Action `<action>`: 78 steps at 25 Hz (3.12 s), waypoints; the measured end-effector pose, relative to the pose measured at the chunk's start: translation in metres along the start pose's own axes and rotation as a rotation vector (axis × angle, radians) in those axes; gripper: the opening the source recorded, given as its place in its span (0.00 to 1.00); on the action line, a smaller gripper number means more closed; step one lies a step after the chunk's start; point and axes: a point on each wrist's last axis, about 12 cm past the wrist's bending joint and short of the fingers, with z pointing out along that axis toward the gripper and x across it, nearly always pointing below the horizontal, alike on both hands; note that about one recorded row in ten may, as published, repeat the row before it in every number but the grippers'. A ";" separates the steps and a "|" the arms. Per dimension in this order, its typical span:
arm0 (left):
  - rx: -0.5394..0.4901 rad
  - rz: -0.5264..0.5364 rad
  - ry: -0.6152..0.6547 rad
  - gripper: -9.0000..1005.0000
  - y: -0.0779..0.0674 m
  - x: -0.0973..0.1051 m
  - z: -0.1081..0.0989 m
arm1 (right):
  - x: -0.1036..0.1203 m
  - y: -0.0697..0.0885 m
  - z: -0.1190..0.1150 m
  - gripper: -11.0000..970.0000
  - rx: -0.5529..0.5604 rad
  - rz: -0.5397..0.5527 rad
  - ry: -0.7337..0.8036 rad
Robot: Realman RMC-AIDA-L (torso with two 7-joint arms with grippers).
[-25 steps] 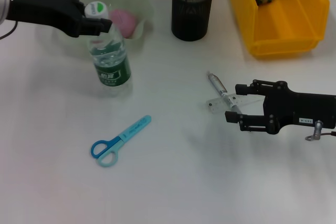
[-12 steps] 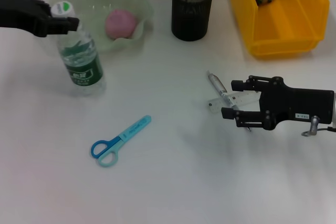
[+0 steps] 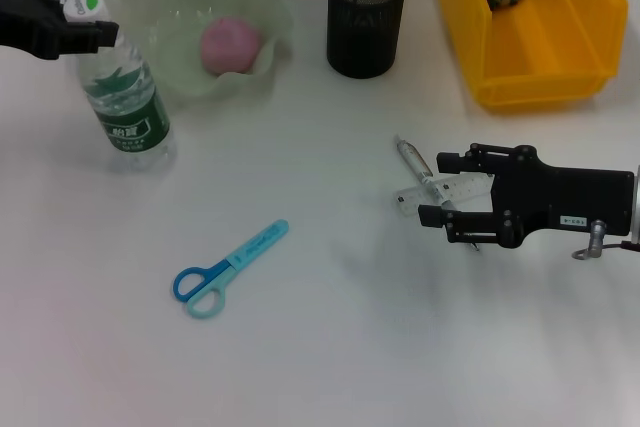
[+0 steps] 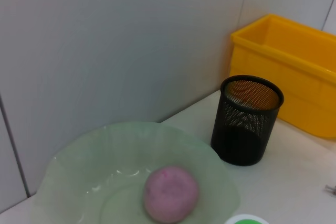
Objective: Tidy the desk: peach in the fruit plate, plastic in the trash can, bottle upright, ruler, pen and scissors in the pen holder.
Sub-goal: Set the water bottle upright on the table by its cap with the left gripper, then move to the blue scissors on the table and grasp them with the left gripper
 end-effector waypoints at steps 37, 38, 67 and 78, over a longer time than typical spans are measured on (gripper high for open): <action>-0.024 -0.022 0.018 0.47 0.009 0.004 0.007 | 0.000 0.000 0.000 0.78 0.003 0.004 -0.005; -0.032 -0.034 0.010 0.47 0.010 0.004 0.007 | 0.000 0.000 0.000 0.78 0.003 0.004 -0.005; 0.078 -0.034 -0.269 0.82 0.003 -0.022 -0.025 | 0.000 0.000 -0.001 0.78 0.006 0.006 -0.006; 0.540 0.128 -0.611 0.82 -0.037 0.012 -0.045 | -0.003 -0.001 0.001 0.78 0.001 -0.001 -0.008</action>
